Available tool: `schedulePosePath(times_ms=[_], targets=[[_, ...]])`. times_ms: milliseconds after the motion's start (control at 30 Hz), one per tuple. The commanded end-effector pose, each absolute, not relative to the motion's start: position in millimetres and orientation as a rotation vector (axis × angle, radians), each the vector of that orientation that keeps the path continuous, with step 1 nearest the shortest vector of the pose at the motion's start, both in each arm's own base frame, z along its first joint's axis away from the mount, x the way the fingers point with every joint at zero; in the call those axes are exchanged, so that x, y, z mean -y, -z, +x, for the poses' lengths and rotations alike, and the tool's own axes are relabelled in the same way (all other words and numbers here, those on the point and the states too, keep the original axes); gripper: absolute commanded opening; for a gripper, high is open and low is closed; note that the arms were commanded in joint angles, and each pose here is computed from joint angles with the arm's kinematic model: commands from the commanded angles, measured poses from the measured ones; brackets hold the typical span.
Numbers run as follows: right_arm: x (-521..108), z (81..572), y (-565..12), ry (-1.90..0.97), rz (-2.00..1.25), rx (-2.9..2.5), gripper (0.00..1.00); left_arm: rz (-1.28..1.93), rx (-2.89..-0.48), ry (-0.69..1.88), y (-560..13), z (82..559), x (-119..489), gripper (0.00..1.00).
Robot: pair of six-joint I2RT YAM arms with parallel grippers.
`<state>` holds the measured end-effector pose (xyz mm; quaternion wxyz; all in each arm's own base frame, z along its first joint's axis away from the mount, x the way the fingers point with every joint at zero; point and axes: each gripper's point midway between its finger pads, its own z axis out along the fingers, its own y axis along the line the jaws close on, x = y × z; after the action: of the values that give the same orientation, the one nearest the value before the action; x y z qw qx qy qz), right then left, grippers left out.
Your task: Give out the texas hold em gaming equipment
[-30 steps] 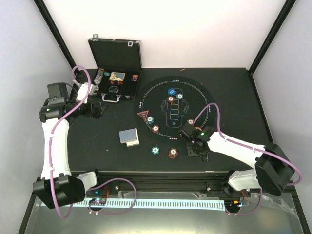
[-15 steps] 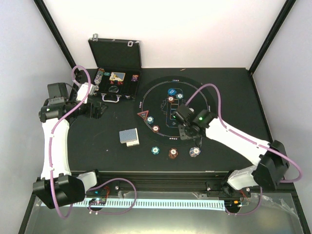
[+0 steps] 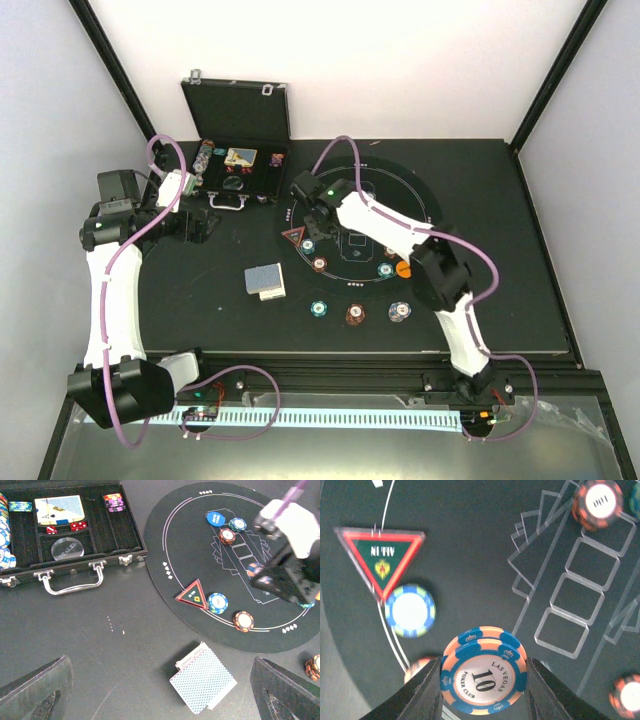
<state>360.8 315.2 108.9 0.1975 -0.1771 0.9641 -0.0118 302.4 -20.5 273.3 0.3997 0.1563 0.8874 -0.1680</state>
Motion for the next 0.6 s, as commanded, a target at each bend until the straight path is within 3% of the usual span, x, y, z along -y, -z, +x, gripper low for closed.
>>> schedulePosePath(times_ms=[0,233,567], targets=[[-328,391,-99,0.046,-0.552,-2.701,0.17,0.398,-2.227,0.409,-282,300,19,0.99],[-354,423,-77,0.009,-0.556,-2.698,0.17,0.402,-2.223,0.404,-284,299,20,0.99],[-356,432,-32,0.016,-0.551,-2.748,0.18,0.409,-2.222,0.394,-286,296,20,0.99]])
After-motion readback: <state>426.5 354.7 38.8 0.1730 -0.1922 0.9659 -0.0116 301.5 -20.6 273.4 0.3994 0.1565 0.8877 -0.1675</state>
